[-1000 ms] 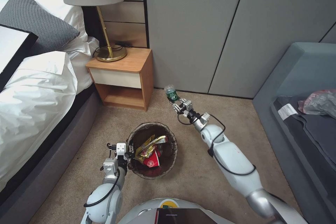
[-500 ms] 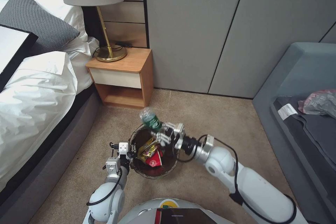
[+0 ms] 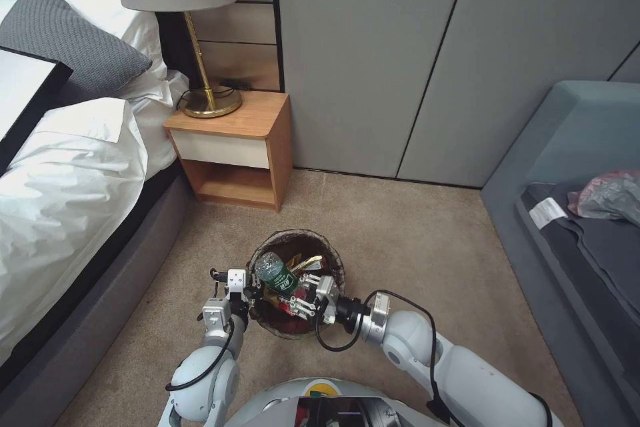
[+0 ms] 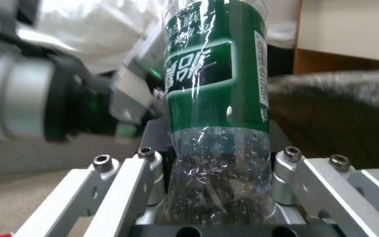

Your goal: Pick up the trash bin, then pick up the garbage from the floor and place it into the trash bin.

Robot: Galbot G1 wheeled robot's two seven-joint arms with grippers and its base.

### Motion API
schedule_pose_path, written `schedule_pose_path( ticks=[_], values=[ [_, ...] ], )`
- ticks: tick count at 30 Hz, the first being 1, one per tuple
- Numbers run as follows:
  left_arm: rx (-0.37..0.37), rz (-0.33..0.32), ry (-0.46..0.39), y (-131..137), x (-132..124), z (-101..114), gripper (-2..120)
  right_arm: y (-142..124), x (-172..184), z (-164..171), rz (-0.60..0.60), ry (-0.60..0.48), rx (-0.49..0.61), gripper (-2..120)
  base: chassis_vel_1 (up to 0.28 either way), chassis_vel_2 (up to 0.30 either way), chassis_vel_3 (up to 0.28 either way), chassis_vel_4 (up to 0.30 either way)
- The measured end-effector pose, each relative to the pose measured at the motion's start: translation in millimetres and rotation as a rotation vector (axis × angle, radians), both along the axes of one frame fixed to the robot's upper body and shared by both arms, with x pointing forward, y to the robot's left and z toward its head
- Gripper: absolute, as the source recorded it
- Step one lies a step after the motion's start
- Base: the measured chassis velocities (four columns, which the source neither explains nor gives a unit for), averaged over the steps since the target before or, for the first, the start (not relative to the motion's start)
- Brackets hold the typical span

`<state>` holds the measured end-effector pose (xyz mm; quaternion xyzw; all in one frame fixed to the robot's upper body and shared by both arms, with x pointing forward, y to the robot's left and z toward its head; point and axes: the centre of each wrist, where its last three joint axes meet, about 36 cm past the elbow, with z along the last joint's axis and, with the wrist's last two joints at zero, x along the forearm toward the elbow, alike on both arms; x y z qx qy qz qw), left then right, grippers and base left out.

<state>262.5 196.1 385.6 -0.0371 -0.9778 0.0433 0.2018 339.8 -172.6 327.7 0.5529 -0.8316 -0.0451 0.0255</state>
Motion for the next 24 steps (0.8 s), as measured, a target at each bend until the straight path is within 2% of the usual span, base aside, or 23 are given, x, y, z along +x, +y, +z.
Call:
schedule_pose_path(
  ticks=[9,13,14,15,17,18,20,24],
  values=[
    [-0.002,0.000,0.000,-1,-1,1,2,-5,8,-24,-0.024,0.016,-0.037,30,0.000,0.000,0.000,0.000],
    [-0.003,0.001,-0.001,-1,0,1,2,-5,9,-29,-0.028,0.018,-0.047,43,0.000,0.000,0.000,0.000],
    [-0.003,0.001,-0.001,-1,0,1,2,-5,9,-29,-0.028,0.018,-0.047,43,0.000,0.000,0.000,0.000],
    [-0.003,0.001,-0.001,-1,0,1,2,-5,9,-29,-0.029,0.017,-0.047,51,0.000,0.000,0.000,0.000],
    [-0.004,0.001,-0.001,-1,0,1,2,-5,9,-29,-0.029,0.018,-0.047,51,0.000,0.000,0.000,0.000],
    [-0.004,0.001,-0.001,-1,0,1,2,-4,9,-29,-0.029,0.017,-0.047,61,0.000,0.000,0.000,0.000],
    [-0.005,0.000,0.001,-1,-1,1,2,-4,12,-29,-0.030,0.011,-0.046,73,0.000,0.000,0.000,0.000],
    [-0.005,0.000,0.003,-2,-2,0,2,-4,14,-29,-0.027,0.006,-0.044,82,0.000,0.000,0.000,0.000]
  ],
)
